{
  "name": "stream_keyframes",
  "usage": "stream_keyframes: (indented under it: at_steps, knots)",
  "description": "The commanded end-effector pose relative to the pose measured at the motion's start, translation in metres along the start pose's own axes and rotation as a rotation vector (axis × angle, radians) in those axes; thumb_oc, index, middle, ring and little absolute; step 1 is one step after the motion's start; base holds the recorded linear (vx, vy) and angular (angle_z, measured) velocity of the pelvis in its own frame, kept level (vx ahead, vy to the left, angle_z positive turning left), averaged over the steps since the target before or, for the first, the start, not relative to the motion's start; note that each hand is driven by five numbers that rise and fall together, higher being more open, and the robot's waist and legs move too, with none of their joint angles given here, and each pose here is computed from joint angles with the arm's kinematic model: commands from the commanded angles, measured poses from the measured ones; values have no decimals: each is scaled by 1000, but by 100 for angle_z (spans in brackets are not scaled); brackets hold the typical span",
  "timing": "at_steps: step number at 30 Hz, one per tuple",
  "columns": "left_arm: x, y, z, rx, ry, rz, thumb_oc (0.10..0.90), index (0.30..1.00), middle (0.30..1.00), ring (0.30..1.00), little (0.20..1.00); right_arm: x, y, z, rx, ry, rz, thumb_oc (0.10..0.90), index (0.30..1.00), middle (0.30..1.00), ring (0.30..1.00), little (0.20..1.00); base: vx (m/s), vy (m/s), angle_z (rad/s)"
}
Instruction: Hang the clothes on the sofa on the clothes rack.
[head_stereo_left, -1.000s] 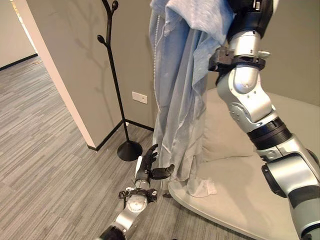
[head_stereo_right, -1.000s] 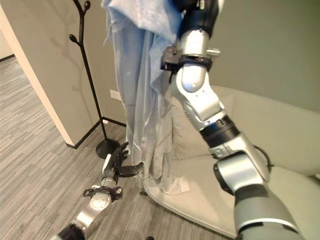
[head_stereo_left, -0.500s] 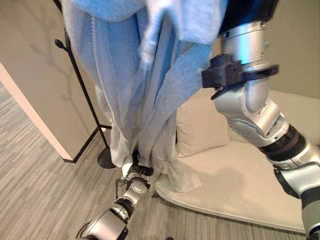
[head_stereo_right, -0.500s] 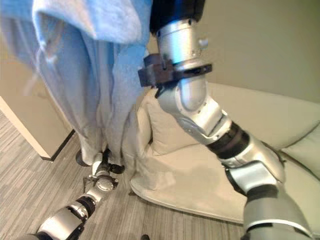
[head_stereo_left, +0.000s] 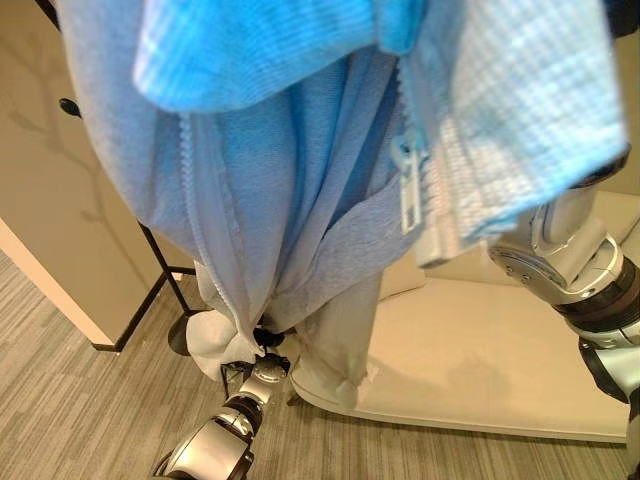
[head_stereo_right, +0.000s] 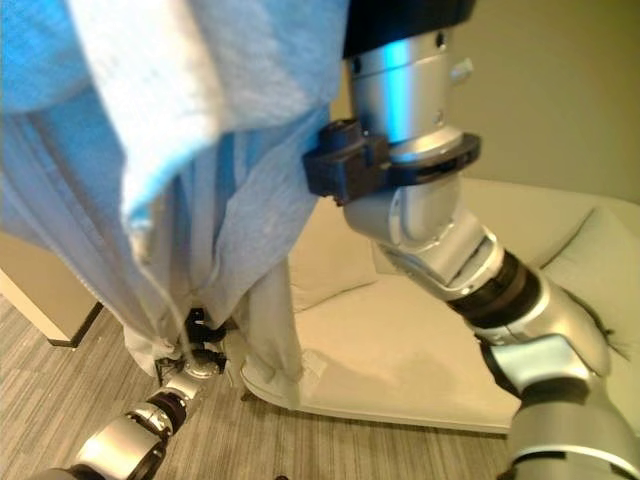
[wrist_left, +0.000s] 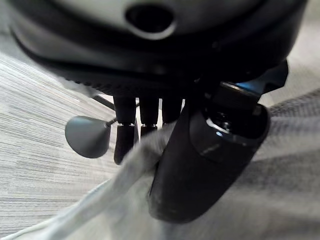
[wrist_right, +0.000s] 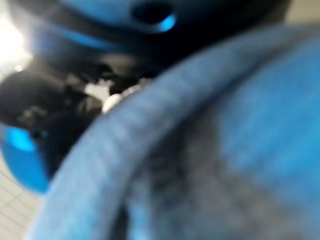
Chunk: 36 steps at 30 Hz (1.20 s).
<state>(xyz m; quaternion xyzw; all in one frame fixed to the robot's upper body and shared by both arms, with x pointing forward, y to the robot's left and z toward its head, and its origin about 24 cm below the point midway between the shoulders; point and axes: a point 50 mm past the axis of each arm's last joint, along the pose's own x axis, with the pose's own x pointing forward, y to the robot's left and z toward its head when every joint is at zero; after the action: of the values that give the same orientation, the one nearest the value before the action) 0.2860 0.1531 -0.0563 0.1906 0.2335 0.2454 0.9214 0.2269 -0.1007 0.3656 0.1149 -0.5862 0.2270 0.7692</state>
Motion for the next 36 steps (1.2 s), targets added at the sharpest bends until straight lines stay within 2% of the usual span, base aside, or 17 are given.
stream_keyframes:
  at_steps: [1,4,6,11,12,13,15,17,21,24,26,30,36]
  knots:
    - [22,37,48,-116,-228,209,400,300,300,300,300,2,-36,9,-87,-68,-158,400,300,300,300,300,0,0,0]
    - [23,68,68,-197,-374,304,400,300,300,300,300,-12,-45,9,-147,-26,-157,400,300,300,300,300,-10,-29,15]
    - [18,100,85,-219,-522,391,400,300,300,300,300,-21,-50,10,-189,-2,-150,400,300,300,300,300,-3,-38,28]
    - [4,192,101,-60,-774,701,400,300,300,300,300,-31,-63,15,-278,11,-153,400,300,300,300,300,4,-58,18]
    - [-5,221,105,2,-840,805,400,300,300,300,300,-34,-67,17,-301,14,-154,400,300,300,300,300,1,-62,23]
    - [-6,222,104,6,-840,807,400,300,300,300,300,-34,-67,16,-298,15,-155,400,300,300,300,300,-1,-60,21]
    - [-18,258,108,42,-906,938,400,300,300,300,300,-37,-72,18,-322,21,-151,400,300,300,300,300,-2,-61,15]
    - [-32,280,112,52,-959,1009,400,300,300,300,300,-40,-71,19,-325,23,-137,400,300,300,300,300,-12,-53,20]
    - [-44,291,115,0,-1004,1040,400,300,300,300,300,-43,-70,28,-374,-12,-115,400,300,300,300,300,-84,1,24]
    - [-46,278,121,-78,-1033,984,400,300,300,300,300,-50,-72,33,-456,-21,-134,400,300,300,300,300,-144,88,62]
    - [-46,263,109,-121,-1006,904,400,300,300,300,300,-66,-65,26,-434,21,-139,400,300,300,300,300,-25,226,109]
    - [-43,252,104,-164,-985,837,400,300,300,300,300,-80,-63,20,-394,70,-171,400,300,300,300,300,-57,287,24]
    - [-41,238,103,-169,-998,754,400,300,300,300,300,-117,-83,23,-597,173,-311,400,300,300,300,300,6,431,13]
